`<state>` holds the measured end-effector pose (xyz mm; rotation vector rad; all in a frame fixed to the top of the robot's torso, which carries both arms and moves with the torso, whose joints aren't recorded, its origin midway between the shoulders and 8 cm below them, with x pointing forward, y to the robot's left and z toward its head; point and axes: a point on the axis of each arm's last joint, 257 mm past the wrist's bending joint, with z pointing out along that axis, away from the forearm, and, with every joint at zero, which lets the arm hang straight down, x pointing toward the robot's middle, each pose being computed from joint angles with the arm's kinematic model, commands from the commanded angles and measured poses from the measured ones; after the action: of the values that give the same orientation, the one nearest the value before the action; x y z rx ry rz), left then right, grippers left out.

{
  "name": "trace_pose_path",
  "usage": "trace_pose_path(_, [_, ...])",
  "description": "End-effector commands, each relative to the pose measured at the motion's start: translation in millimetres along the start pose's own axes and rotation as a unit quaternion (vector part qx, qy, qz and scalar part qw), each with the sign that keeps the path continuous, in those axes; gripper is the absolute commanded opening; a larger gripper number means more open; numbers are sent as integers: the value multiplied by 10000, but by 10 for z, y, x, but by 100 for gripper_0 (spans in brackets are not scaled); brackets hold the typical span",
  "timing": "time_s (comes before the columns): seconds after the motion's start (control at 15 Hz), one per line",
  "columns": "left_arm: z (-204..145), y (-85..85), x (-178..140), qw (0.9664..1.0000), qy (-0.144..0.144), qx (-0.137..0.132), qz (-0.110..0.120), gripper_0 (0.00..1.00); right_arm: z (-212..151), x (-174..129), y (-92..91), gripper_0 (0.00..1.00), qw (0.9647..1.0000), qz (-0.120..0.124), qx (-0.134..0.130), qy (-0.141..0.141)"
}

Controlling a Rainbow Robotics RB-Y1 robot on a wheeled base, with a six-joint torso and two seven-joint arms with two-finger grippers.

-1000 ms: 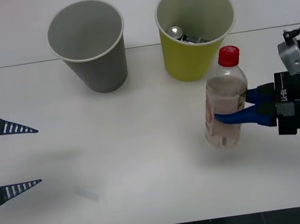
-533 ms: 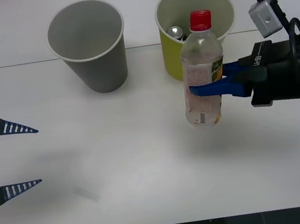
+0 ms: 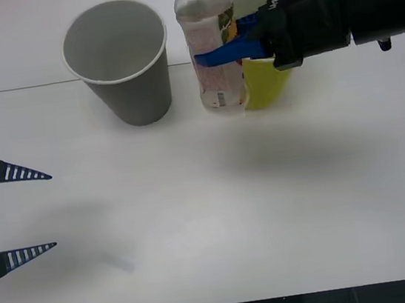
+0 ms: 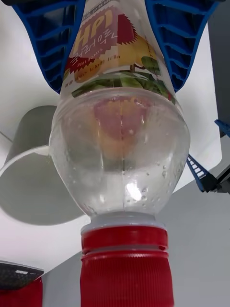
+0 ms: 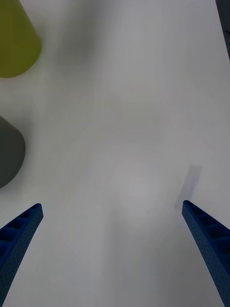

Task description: Put the can into the green bin and the plastic bottle into the gray bin

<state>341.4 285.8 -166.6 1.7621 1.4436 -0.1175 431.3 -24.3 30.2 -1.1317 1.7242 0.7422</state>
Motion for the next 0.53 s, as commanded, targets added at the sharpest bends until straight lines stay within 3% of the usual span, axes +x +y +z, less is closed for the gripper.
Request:
trace_pose_path(0.07, [0, 0, 0, 10000, 0, 0, 0, 100, 246, -297, -128, 0, 10000, 24, -39, -27])
trace_pose_path(0.53, [0, 0, 0, 10000, 0, 0, 0, 100, 1064, -893, -576, 0, 9992, 39, 392, 99])
